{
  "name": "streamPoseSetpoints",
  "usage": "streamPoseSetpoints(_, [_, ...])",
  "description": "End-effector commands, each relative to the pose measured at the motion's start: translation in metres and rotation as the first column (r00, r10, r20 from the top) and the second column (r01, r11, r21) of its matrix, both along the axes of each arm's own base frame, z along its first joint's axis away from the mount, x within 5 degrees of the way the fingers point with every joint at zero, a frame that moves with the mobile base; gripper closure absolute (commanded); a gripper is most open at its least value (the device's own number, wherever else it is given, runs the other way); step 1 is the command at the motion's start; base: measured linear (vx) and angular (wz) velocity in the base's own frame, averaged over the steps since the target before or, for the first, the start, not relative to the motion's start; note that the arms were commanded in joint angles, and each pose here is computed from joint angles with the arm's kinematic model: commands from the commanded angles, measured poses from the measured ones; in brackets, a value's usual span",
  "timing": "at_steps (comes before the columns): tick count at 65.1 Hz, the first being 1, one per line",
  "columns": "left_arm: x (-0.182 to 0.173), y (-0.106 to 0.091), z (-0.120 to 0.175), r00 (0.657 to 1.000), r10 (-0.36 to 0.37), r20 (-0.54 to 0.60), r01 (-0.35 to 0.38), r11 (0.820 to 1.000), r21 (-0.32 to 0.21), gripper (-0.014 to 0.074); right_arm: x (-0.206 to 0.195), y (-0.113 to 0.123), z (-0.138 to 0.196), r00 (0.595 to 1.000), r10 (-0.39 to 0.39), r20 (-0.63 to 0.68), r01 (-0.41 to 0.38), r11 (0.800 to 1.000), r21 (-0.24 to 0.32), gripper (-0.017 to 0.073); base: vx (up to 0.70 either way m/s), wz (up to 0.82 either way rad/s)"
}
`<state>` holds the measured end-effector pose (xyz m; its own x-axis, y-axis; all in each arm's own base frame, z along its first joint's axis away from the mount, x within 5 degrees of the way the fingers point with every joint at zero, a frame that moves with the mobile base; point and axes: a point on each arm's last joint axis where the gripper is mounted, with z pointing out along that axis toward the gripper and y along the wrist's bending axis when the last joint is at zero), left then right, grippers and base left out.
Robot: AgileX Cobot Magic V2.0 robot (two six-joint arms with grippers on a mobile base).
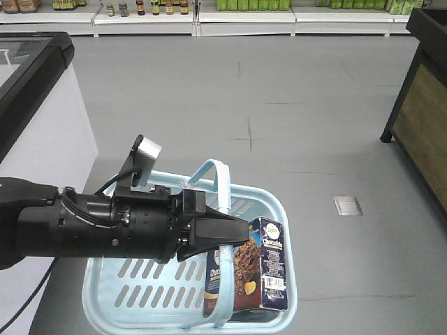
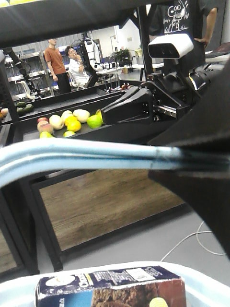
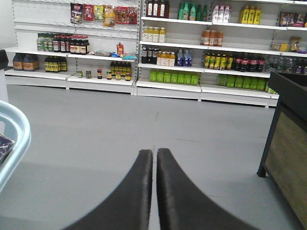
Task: Left arm holds basket, right arm returns cookies
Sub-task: 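Drive forward toward the drink shelves holding the basket in the left gripper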
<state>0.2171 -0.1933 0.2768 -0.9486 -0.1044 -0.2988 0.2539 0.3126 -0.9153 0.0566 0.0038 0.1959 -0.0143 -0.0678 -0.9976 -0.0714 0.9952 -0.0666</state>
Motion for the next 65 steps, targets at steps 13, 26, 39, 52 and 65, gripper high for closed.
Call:
streamPoseSetpoints(13, [-0.0046, -0.0016, 0.0300, 1.000, -0.003, 0.029, 0.007, 0.990, -0.142, 0.0596, -0.0003, 0.0000, 0.0018, 0.997, -0.002, 0.071, 0.002, 1.000, -0.003, 0.0570, 0.39, -0.02])
streamPoseSetpoints(26, [-0.0046, -0.0016, 0.0300, 1.000, -0.003, 0.029, 0.007, 0.990, -0.142, 0.0596, -0.0003, 0.0000, 0.0017, 0.998, -0.002, 0.069, 0.002, 1.000, -0.003, 0.0570, 0.40, -0.06])
streamPoseSetpoints(39, [-0.0046, -0.0016, 0.0300, 1.000, -0.003, 0.029, 0.007, 0.990, -0.142, 0.0596, -0.0003, 0.0000, 0.0018, 0.997, -0.002, 0.071, 0.002, 1.000, -0.003, 0.0570, 0.42, -0.05])
streamPoseSetpoints(52, [-0.0046, -0.0016, 0.0300, 1.000, -0.002, 0.029, 0.006, 0.990, -0.142, 0.0596, -0.0003, 0.0000, 0.0017, 0.998, -0.002, 0.070, 0.002, 1.000, -0.003, 0.0570, 0.43, 0.01])
streamPoseSetpoints(65, [-0.0046, -0.0016, 0.0300, 1.000, -0.002, 0.029, 0.006, 0.990, -0.142, 0.0596, -0.0003, 0.0000, 0.0017, 0.998, -0.002, 0.070, 0.002, 1.000, -0.003, 0.0570, 0.43, 0.08])
